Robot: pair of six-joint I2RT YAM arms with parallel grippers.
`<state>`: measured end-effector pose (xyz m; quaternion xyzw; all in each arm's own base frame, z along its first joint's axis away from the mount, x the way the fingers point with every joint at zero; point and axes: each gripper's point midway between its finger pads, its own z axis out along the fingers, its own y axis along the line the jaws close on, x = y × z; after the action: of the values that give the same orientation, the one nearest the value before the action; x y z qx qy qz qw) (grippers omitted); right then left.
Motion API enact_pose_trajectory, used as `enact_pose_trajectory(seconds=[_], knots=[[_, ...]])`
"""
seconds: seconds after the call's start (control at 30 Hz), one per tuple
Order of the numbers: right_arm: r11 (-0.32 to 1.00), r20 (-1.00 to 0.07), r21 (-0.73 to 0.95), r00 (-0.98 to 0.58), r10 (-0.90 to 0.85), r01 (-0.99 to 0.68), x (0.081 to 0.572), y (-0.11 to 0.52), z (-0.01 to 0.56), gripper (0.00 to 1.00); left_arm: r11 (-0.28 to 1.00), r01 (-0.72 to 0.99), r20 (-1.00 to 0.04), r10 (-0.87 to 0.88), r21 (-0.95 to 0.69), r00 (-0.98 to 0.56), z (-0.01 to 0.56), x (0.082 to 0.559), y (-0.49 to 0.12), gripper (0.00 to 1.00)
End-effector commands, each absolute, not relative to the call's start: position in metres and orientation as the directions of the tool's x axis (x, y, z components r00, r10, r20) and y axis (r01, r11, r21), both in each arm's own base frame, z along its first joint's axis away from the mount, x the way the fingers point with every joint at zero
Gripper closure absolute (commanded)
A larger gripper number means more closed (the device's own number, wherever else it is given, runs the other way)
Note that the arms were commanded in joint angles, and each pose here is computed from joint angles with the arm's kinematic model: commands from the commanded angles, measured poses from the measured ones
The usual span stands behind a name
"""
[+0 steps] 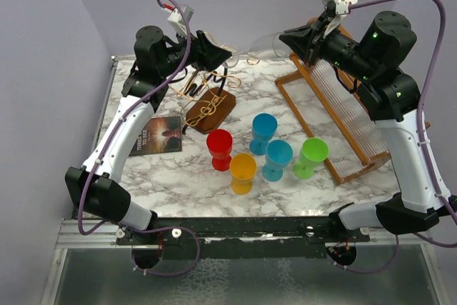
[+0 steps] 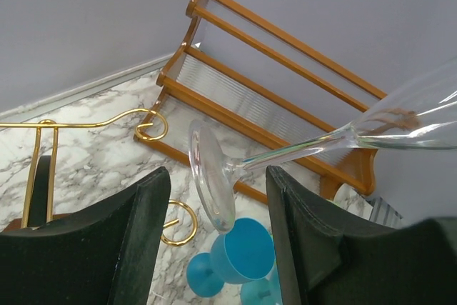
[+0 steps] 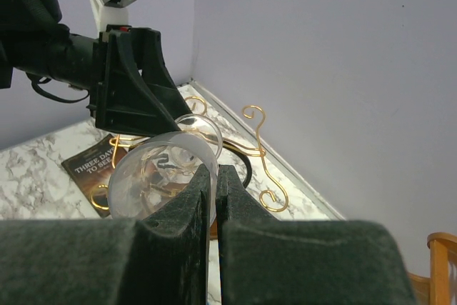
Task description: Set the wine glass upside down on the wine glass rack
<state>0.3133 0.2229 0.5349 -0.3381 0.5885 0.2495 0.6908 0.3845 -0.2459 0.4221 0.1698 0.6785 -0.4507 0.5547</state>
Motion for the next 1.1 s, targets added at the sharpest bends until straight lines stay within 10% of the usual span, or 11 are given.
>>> enact_pose_trajectory(seconds=[0.0,0.37,0.53,0.8,1.07], knots=[[0.624,-0.965,-0.193,0.261,0.018,-0.757,0.293,0.222,0.566,0.99,0.53,0.724,-0.896,-0.302,-0.442,-0.325,0.432,0.374,-0.241,0.46],[0.631,-0.964,-0.202,0.264,0.005,-0.749,0.295,0.222,0.56,0.99,0.487,0.716,-0.865,-0.336,-0.499,-0.374,0.433,0.368,-0.24,0.98],[0.644,-0.964,-0.214,0.267,-0.016,-0.734,0.299,0.219,0.555,0.99,0.459,0.732,-0.856,-0.384,-0.503,-0.347,0.446,0.365,-0.226,1.0],[0.699,-0.954,-0.259,0.288,-0.079,-0.666,0.307,0.205,0.552,0.42,0.587,0.695,-0.897,-0.39,-0.415,-0.206,0.466,0.379,-0.161,1.0],[0.709,-0.935,-0.343,0.299,-0.193,-0.617,0.32,0.197,0.536,0.28,0.909,0.4,-0.991,-0.136,-0.119,0.017,0.475,0.431,-0.075,1.0]])
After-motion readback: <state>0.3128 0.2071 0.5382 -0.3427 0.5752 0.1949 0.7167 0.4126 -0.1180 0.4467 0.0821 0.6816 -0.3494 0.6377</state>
